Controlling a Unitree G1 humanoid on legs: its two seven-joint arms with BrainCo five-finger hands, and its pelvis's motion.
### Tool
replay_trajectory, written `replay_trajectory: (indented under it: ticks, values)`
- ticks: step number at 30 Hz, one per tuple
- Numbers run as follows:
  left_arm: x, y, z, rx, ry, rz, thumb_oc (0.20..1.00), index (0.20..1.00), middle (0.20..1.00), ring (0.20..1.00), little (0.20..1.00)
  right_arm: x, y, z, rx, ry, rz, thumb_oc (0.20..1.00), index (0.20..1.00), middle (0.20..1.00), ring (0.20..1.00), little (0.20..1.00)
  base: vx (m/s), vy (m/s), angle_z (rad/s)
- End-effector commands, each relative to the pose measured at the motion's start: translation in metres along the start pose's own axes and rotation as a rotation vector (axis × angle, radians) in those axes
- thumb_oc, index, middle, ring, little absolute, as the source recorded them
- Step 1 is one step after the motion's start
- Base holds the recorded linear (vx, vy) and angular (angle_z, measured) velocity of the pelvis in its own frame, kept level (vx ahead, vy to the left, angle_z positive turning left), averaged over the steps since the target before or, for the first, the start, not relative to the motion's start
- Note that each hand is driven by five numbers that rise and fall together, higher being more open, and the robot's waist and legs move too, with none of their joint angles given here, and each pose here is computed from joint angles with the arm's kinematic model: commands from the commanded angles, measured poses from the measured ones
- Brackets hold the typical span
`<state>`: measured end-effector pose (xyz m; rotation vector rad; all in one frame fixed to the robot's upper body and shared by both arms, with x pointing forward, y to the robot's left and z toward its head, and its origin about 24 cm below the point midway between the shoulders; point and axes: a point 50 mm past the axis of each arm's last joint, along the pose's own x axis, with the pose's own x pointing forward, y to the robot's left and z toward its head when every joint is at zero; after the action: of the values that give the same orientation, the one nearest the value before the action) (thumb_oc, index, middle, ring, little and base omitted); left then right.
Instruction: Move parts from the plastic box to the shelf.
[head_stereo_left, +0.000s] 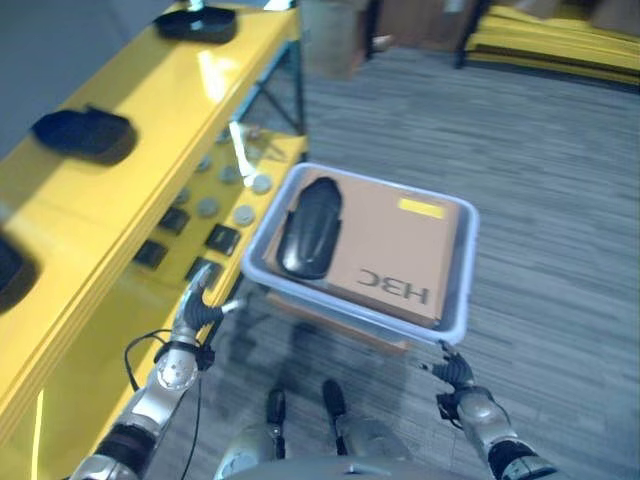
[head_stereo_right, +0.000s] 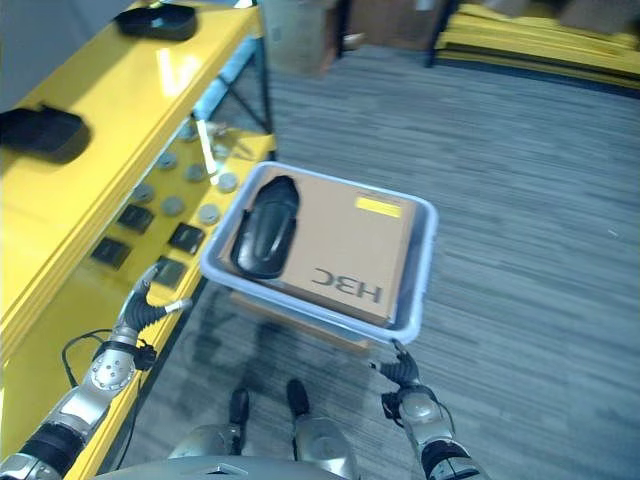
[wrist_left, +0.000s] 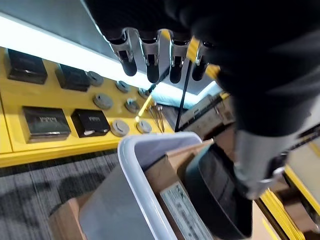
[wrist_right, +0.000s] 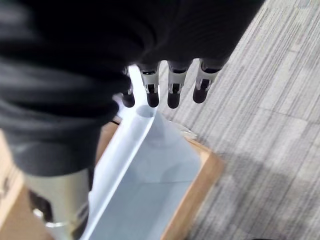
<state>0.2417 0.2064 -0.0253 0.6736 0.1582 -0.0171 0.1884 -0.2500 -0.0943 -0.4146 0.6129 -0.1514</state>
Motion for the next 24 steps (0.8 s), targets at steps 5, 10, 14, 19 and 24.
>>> replay_trajectory:
  ticks: [5,10,14,19,24]
  values:
    - [-0.014,-0.008,-0.020,0.032,0.050,-0.018,1.000,1.000,1.000,1.000,1.000,-0.028,-0.016,0.058,-0.197,-0.458,-0.104,1.000,1.000,1.000,1.000,1.000,0.05,0.143,-0.48]
    - [-0.018,-0.028,-0.047,0.079,0.208,-0.062,1.000,1.000,1.000,1.000,1.000,-0.046,-0.029,0.117,-0.161,-0.765,-0.249,1.000,1.000,1.000,1.000,1.000,-0.08,0.065,-0.25]
    - [-0.036,-0.044,-0.085,0.068,0.484,-0.122,1.000,1.000,1.000,1.000,1.000,-0.033,-0.020,0.165,-0.067,-0.848,-0.168,1.000,1.000,1.000,1.000,1.000,-0.06,0.008,0.22]
    - [-0.042,-0.050,-0.092,0.076,0.536,-0.169,1.000,1.000,1.000,1.000,1.000,-0.016,-0.016,0.208,-0.077,-0.888,-0.216,1.000,1.000,1.000,1.000,1.000,-0.02,-0.020,0.09]
    - [-0.045,-0.052,-0.094,0.082,0.556,-0.183,1.000,1.000,1.000,1.000,1.000,-0.003,-0.027,0.248,-0.023,-0.913,-0.319,1.000,1.000,1.000,1.000,1.000,-0.01,-0.030,0.28]
